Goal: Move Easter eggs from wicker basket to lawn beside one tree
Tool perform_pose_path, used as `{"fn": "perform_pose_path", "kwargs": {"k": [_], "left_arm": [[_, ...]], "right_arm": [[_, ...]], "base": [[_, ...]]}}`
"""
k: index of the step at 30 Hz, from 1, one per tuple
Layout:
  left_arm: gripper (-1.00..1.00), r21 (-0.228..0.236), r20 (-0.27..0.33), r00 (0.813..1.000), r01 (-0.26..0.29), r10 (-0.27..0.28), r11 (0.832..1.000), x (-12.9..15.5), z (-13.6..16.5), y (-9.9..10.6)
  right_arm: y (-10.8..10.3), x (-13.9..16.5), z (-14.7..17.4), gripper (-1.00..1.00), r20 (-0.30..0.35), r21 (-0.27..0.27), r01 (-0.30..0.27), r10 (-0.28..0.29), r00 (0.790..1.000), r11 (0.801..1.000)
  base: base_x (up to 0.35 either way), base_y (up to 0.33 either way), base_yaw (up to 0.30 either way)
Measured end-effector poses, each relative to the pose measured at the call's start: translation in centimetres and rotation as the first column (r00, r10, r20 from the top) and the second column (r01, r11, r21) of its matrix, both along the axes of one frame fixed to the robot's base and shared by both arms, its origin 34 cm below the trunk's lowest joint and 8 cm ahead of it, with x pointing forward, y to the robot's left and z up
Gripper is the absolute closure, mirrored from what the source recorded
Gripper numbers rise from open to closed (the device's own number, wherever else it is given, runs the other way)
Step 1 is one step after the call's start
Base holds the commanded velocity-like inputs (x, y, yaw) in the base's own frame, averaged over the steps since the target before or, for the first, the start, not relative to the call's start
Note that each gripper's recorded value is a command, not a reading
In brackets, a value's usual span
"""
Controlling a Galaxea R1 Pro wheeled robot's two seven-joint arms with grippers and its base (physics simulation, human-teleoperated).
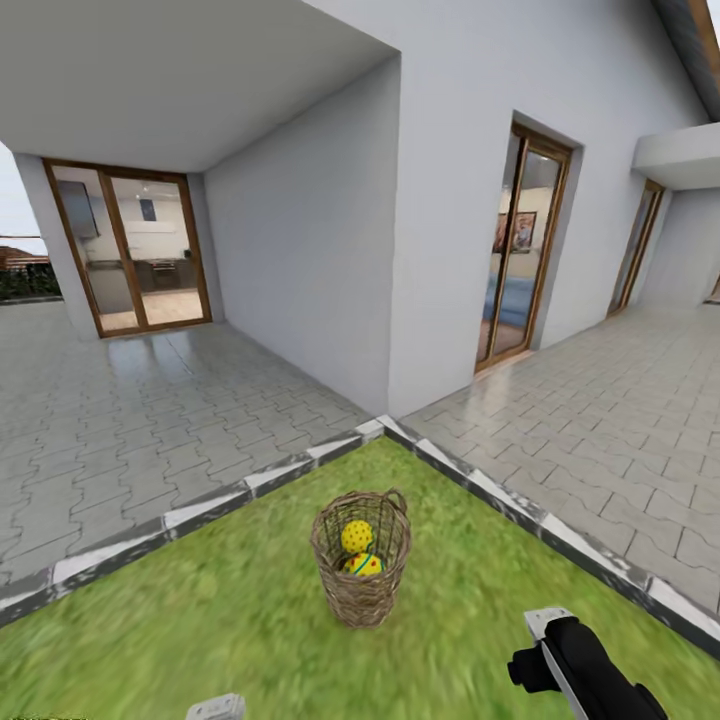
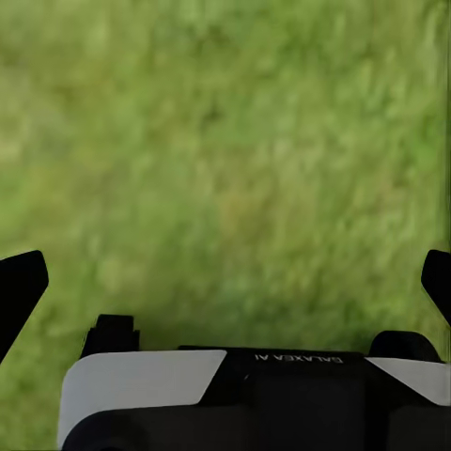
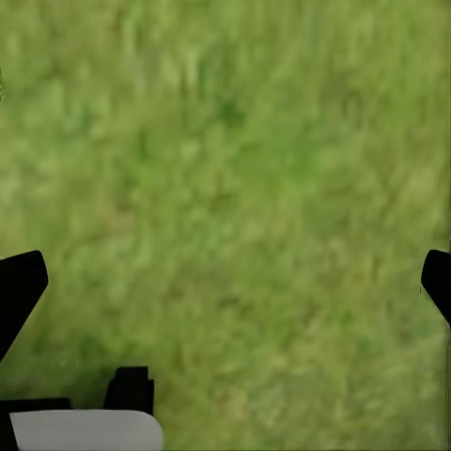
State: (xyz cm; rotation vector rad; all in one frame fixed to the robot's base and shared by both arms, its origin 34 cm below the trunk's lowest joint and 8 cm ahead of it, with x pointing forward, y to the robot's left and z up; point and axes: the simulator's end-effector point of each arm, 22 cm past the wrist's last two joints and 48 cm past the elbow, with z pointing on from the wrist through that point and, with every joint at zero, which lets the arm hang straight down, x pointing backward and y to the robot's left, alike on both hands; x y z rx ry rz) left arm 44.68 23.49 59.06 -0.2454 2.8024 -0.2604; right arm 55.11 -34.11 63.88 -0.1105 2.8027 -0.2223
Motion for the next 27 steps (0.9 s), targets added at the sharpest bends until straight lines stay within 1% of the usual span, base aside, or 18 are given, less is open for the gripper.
{"fn": "perform_pose_path", "kwargs": {"k": [14, 16, 18, 20, 22, 24, 27], "left_arm": [[-1.0, -0.001, 0.002, 1.0, 0.0, 0.0, 1.0, 0.1, 0.0, -0.1], [-1.0, 0.0, 0.01, 1.0, -0.002, 0.002, 1.0, 0.2, 0.1, 0.0], [-1.0, 0.004, 0.034, 0.999, -0.007, 0.006, 1.0, 0.7, 0.3, 0.1], [-1.0, 0.012, 0.093, 0.995, -0.018, 0.017, 1.0, 2.1, 0.9, 0.4], [-1.0, 0.02, 0.171, 0.985, -0.03, 0.026, 0.999, 3.9, 2.2, 0.7], [-1.0, 0.024, 0.233, 0.972, -0.037, 0.031, 0.999, 5.5, 3.7, 0.9], [-1.0, 0.027, 0.288, 0.957, -0.042, 0.033, 0.999, 6.9, 5.4, 1.0]], "right_arm": [[0.3, -0.3, -0.4, -1.0, -0.01, 0.001, -0.004, 0.004, 1.0, 1.0], [0.4, -0.3, -0.4, -1.0, -0.011, 0.001, -0.004, 0.004, 1.0, 1.0], [0.3, -0.3, -0.4, -1.0, -0.011, 0.001, -0.004, 0.004, 1.0, 1.0], [0.3, -0.3, -0.4, -1.0, -0.01, 0.003, -0.004, 0.004, 1.0, 1.0], [0.4, -0.3, -0.3, -1.0, -0.01, 0.004, -0.004, 0.004, 1.0, 1.0], [0.3, -0.2, -0.3, -1.0, -0.009, 0.004, -0.005, 0.005, 1.0, 1.0], [0.2, -0.2, -0.2, -1.0, -0.007, 0.003, -0.004, 0.004, 1.0, 1.0]], "base": [[0.254, -0.233, 0.266], [0.254, -0.233, 0.27], [0.254, -0.233, 0.213], [0.254, -0.233, 0.091], [0.254, -0.233, 0.037], [0.186, -0.17, 0.017], [0.072, -0.066, 0.007]]}}
